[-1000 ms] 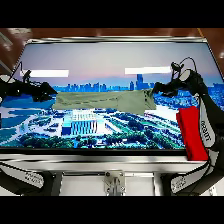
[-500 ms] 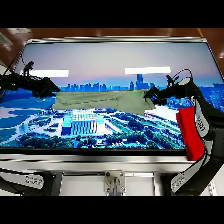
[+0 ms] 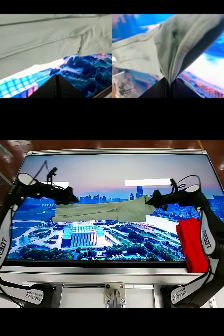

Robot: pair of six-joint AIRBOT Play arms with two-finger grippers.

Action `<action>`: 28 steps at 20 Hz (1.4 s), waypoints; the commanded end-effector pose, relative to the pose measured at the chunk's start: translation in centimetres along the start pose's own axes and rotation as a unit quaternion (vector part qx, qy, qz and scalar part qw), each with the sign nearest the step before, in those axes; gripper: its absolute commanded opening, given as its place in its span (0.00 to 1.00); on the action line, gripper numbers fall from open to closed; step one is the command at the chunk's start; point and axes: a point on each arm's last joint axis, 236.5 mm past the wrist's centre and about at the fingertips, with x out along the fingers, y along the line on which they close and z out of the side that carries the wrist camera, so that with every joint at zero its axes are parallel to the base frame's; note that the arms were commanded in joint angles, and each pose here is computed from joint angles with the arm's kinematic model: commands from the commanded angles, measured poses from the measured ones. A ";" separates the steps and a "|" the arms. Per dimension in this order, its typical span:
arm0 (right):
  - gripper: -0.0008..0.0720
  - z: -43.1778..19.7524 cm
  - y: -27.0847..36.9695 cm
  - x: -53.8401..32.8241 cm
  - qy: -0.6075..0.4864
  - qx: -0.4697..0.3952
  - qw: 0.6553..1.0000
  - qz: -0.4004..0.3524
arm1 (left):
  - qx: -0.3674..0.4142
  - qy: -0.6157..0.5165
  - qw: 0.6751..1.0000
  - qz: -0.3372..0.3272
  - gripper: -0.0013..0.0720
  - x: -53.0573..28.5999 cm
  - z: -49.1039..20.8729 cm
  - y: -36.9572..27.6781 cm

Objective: Fold the shirts.

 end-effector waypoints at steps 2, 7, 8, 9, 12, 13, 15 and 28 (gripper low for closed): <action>0.09 -3.1 6.6 -7.6 0.009 -0.041 0.999 0.027 | 0.038 0.042 0.998 -0.037 0.07 9.4 -4.3 -6.7; 0.09 -7.5 10.1 -14.3 -0.006 -0.083 0.996 -0.030 | 0.037 0.028 0.997 -0.067 0.07 15.6 -6.8 -11.3; 0.09 -8.3 10.6 -15.2 -0.010 -0.087 0.995 -0.040 | 0.012 0.015 0.996 -0.087 0.07 16.6 -6.7 -12.6; 0.09 -8.9 11.0 -15.9 -0.012 -0.091 0.995 -0.044 | -0.014 0.008 0.994 -0.107 0.07 17.8 -7.0 -13.9; 0.09 -9.8 12.3 -17.5 -0.034 -0.096 0.994 -0.049 | -0.056 0.035 0.987 -0.146 0.07 21.5 -10.9 -17.1; 0.09 -9.8 12.5 -17.7 -0.039 -0.095 0.994 -0.048 | -0.062 0.049 0.984 -0.157 0.07 22.5 -12.4 -18.2; 0.09 -9.8 12.6 -17.8 -0.042 -0.093 0.994 -0.050 | -0.057 0.070 0.979 -0.181 0.07 23.3 -14.5 -20.4; 0.09 -8.5 19.4 3.8 -0.040 -0.154 0.987 0.013 | 0.023 -0.240 0.970 -0.027 0.07 -9.3 9.8 -6.3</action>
